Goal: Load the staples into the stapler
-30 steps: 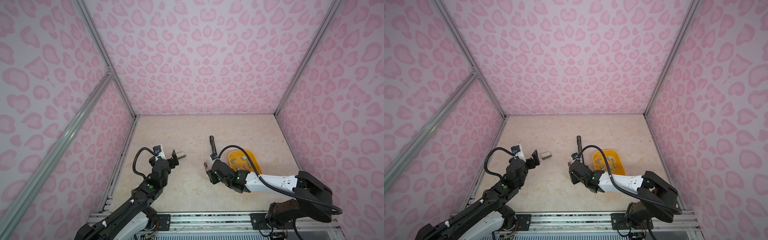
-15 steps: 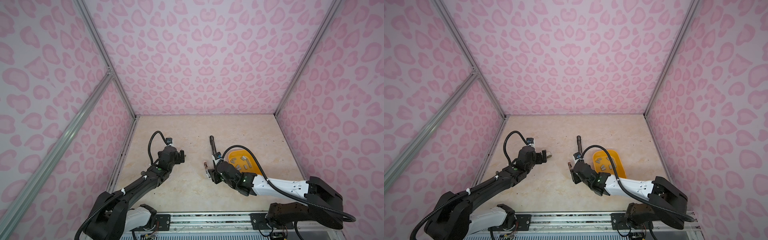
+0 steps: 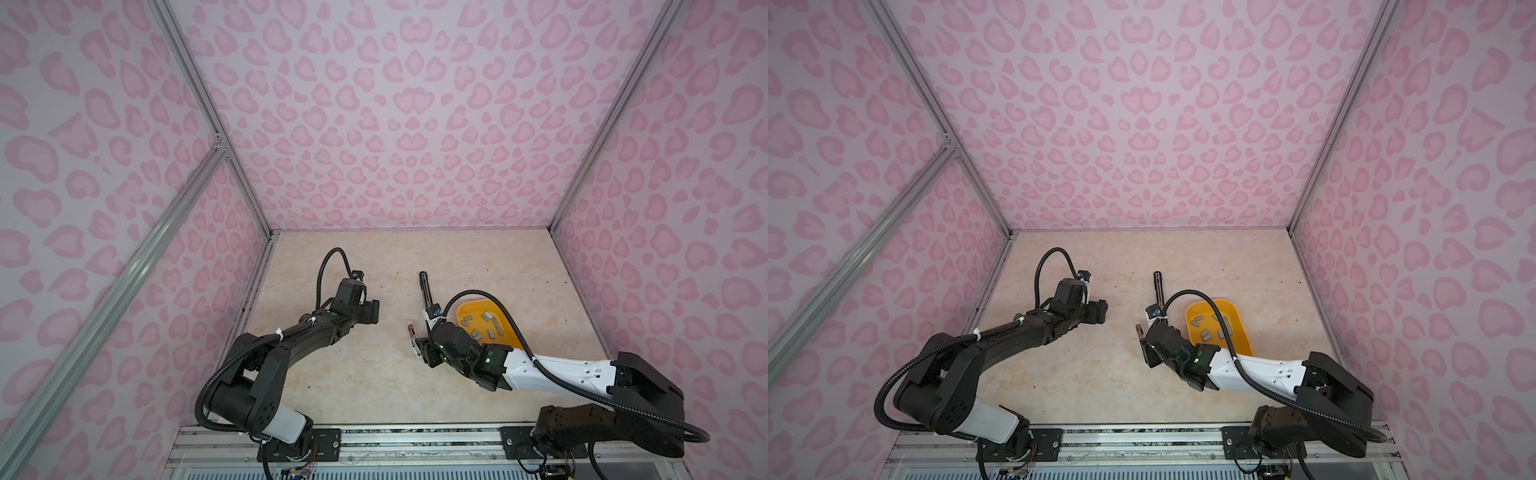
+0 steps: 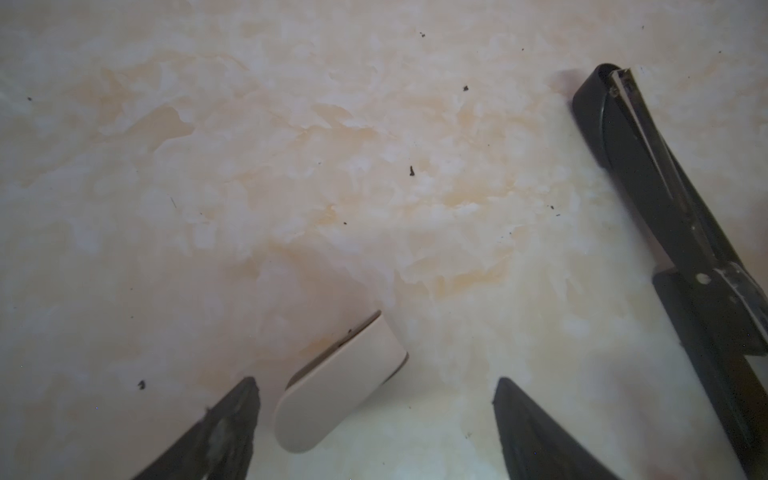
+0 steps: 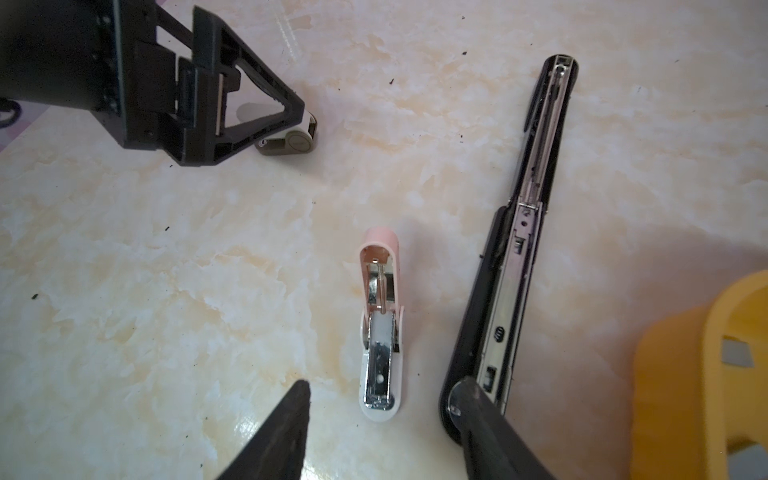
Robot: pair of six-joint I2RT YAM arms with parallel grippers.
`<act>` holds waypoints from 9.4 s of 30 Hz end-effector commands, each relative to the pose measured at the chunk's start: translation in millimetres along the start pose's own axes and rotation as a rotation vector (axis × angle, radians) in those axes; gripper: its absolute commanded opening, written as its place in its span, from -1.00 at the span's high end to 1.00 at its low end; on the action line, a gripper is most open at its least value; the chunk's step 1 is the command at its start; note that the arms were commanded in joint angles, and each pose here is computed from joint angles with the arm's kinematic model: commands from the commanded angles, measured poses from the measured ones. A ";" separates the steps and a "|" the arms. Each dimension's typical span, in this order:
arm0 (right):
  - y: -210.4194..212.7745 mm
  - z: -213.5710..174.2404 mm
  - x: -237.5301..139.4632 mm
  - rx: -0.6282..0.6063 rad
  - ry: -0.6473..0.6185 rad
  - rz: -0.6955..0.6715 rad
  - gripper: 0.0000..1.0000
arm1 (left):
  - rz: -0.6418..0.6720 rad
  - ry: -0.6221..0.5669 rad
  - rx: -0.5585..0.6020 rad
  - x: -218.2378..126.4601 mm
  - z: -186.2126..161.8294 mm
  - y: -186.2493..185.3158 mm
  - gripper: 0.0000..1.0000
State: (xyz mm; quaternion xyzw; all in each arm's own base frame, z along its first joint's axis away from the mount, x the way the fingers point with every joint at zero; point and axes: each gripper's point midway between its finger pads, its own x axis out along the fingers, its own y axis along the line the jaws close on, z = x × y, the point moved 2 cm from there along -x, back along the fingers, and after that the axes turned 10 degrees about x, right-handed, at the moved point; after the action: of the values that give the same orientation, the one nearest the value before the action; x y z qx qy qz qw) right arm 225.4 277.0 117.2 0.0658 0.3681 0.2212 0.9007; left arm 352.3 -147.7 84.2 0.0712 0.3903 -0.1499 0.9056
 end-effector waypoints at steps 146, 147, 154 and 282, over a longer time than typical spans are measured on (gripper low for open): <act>-92.6 82.0 -78.6 0.371 -0.438 -0.036 -0.19 | -0.269 0.033 1.451 -46.2 60.9 -51.6 -0.31; -94.4 82.0 -79.3 0.373 -0.439 -0.043 -0.19 | -0.320 0.062 1.475 -42.1 50.8 -54.3 -0.21; -103.3 82.0 -80.7 0.415 -0.443 -0.037 -0.19 | -0.542 0.132 1.694 -31.4 -15.3 -67.0 0.05; 20.7 63.6 -60.4 0.084 -0.278 0.269 -0.29 | -0.636 -0.604 0.546 -144.4 20.3 -144.5 0.94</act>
State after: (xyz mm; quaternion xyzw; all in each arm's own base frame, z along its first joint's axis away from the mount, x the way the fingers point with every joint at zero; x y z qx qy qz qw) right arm 224.3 264.7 202.7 0.1736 0.2410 0.2987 0.9069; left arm 233.3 -245.4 195.6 0.1252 0.0778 -0.4910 0.8586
